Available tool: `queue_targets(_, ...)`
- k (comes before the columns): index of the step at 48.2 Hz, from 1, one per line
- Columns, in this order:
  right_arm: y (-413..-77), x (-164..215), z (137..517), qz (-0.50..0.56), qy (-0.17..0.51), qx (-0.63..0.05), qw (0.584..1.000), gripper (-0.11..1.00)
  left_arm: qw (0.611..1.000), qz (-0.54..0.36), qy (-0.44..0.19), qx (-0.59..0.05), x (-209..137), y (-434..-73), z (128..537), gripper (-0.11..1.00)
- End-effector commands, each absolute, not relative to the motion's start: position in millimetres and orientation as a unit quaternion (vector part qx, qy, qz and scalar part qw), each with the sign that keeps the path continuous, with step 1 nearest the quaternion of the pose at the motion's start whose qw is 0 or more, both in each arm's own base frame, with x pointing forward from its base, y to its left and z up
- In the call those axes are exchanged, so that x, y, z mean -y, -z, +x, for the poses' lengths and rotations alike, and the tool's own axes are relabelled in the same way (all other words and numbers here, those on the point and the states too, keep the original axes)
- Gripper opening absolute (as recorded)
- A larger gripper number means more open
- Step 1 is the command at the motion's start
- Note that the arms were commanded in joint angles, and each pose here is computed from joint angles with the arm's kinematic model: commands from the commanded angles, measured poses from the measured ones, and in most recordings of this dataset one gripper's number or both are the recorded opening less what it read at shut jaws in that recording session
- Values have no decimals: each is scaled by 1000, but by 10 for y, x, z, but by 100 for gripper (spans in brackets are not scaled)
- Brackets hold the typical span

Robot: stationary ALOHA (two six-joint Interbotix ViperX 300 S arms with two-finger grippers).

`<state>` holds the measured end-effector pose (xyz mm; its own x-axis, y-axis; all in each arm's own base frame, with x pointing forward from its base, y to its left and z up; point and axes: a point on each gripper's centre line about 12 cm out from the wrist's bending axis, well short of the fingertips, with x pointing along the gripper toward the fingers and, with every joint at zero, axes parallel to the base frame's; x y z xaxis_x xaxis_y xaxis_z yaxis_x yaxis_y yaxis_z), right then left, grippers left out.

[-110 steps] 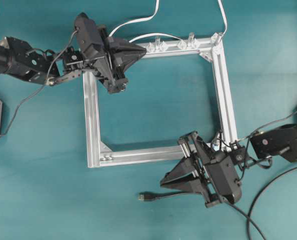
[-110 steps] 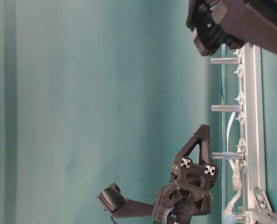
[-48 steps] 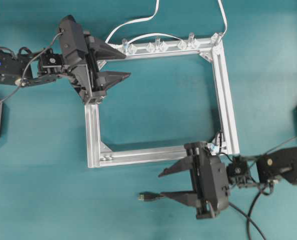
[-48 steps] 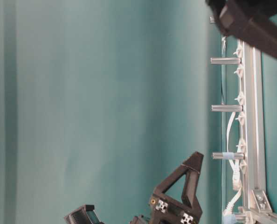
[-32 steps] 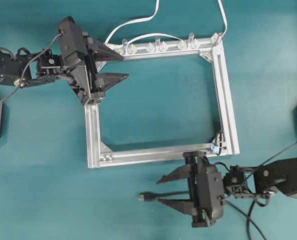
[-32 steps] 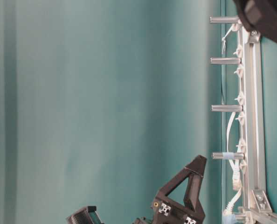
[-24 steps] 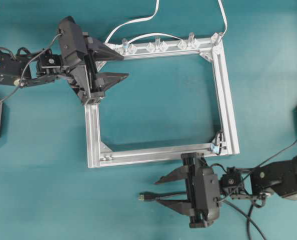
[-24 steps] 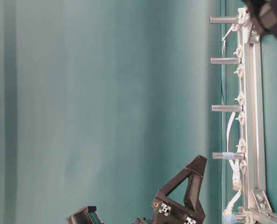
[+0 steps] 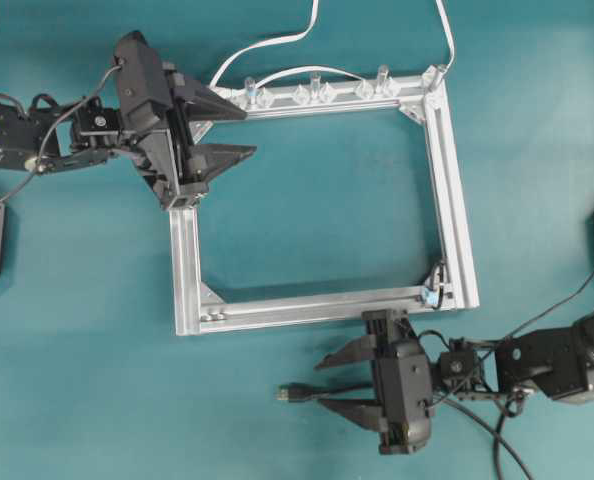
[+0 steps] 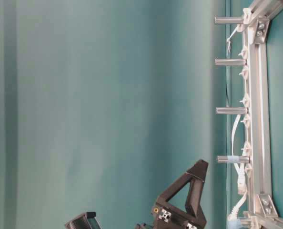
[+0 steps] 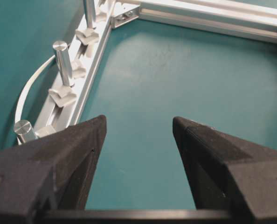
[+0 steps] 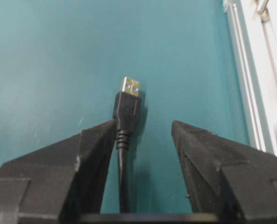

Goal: Insert the wire through the string loop located on the right side.
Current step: 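Close the right gripper on the cable just behind the plug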

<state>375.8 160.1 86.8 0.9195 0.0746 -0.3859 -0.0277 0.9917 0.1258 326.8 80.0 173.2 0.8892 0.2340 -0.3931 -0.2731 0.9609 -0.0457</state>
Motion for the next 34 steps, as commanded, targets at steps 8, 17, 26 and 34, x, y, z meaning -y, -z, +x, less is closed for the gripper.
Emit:
queue_targets(8,-881,-1670,3815,63,-29,-189,980,63,973,-44,-128,-187,-789,-1792,3274,68)
queue_targets(17,-813,-1693,3855,59,-28,-188,980,63,973,-45,-128,-187,-788,-1787,3270,68)
queue_targets(26,-749,-1692,3856,56,-26,-194,979,63,973,-47,-128,-187,-783,-1787,3271,68)
queue_targets(34,-728,-1690,3839,55,-26,-199,978,63,973,-47,-125,-187,-763,-1787,3276,68)
